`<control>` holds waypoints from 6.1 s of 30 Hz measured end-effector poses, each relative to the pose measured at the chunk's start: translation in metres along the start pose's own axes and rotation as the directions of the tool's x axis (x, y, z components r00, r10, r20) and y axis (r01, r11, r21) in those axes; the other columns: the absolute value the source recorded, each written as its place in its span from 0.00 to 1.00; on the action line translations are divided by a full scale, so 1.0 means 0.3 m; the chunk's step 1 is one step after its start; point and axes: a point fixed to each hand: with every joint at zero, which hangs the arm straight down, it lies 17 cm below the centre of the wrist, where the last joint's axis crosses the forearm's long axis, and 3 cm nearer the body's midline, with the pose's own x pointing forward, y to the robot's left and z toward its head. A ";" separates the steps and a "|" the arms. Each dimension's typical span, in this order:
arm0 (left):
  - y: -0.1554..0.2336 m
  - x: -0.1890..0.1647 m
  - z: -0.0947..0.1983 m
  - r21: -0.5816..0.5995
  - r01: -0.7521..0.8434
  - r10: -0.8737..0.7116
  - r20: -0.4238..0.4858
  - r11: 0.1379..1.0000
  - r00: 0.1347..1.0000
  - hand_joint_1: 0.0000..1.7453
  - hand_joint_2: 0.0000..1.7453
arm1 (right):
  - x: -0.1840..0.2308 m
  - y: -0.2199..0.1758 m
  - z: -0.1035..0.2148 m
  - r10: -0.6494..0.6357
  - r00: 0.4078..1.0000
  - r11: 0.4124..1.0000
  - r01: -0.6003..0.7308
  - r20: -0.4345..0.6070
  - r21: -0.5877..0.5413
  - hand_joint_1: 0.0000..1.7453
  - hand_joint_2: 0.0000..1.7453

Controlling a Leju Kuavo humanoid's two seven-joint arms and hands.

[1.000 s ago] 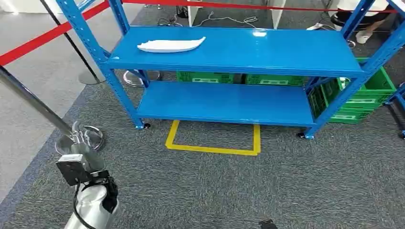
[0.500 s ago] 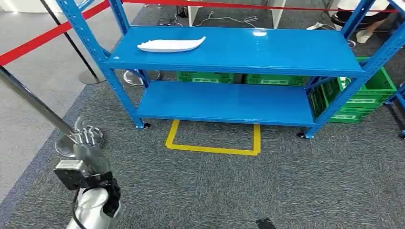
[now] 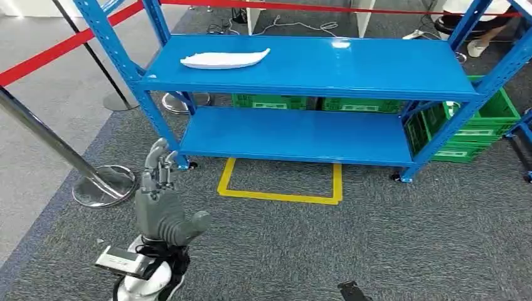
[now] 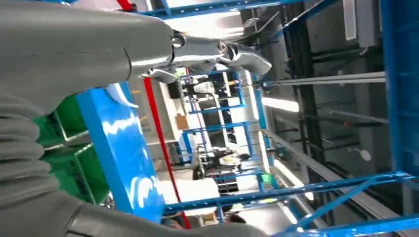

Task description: Take the parts from the cabinet and place them on the table.

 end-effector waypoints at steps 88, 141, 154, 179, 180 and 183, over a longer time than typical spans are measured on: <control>-0.061 0.018 0.034 -0.053 -0.197 0.195 -0.037 0.979 0.980 0.00 0.00 | -0.197 -0.048 0.026 0.042 0.952 0.997 -0.059 -0.302 -0.048 0.00 0.00; -0.021 0.000 0.047 -0.013 -0.137 0.136 -0.047 0.990 0.990 0.00 0.00 | -0.194 -0.043 0.028 0.057 0.955 0.996 -0.074 -0.291 -0.047 0.00 0.00; -0.025 0.000 0.050 -0.015 -0.142 0.141 -0.049 0.990 0.989 0.00 0.00 | -0.192 -0.042 0.027 0.062 0.956 0.996 -0.078 -0.288 -0.044 0.00 0.00; -0.042 0.002 0.050 -0.044 -0.173 0.171 -0.050 0.984 0.984 0.00 0.00 | -0.159 -0.044 0.016 0.080 0.960 0.995 -0.094 -0.269 -0.040 0.00 0.00; -0.042 0.001 0.050 -0.043 -0.172 0.170 -0.051 0.984 0.984 0.00 0.00 | -0.159 -0.044 0.016 0.079 0.960 0.995 -0.093 -0.269 -0.040 0.00 0.00; -0.038 -0.006 0.054 -0.038 -0.180 0.178 -0.058 0.983 0.982 0.00 0.00 | -0.167 -0.041 0.020 0.080 0.959 0.995 -0.093 -0.272 -0.038 0.00 0.00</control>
